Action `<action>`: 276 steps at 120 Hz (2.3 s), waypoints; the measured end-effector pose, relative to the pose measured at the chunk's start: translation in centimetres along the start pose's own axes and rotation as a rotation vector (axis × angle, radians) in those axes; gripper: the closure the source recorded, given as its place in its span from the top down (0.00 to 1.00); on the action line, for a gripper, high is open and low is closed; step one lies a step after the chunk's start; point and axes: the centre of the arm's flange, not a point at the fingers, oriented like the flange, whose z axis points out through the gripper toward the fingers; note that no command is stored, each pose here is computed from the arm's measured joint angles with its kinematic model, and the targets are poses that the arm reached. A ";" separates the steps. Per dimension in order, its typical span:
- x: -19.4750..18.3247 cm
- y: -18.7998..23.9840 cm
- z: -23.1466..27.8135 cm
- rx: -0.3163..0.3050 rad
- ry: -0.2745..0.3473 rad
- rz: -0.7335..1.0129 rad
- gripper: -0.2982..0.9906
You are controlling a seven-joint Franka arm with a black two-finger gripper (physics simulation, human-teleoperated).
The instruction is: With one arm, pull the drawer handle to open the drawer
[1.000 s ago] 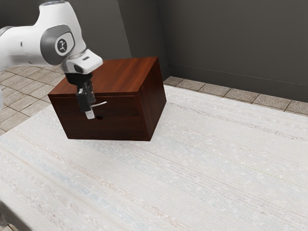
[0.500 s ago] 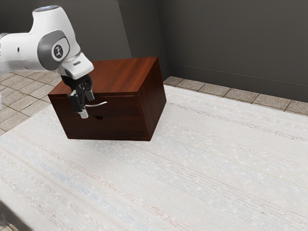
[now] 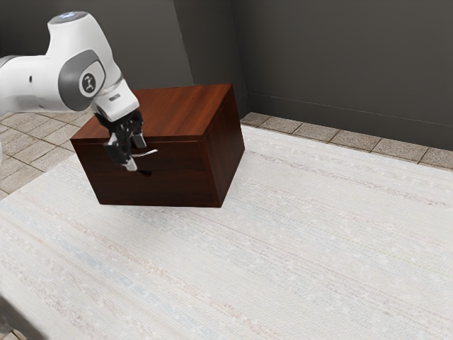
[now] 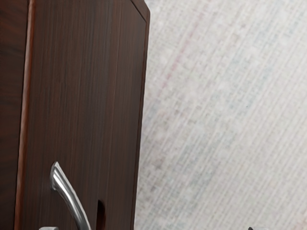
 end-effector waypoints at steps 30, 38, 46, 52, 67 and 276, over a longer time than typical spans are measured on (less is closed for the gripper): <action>-0.4 0.9 0.2 0.008 0.009 0.026 0.58; -0.4 1.0 0.5 0.010 0.009 0.031 0.58; -0.5 1.0 0.7 0.013 0.008 0.035 0.57; -0.5 1.0 0.7 0.016 0.007 0.038 0.57; -0.8 1.0 0.9 0.018 0.005 0.041 0.57; -3.2 13.1 -0.4 -0.016 0.036 -0.066 0.56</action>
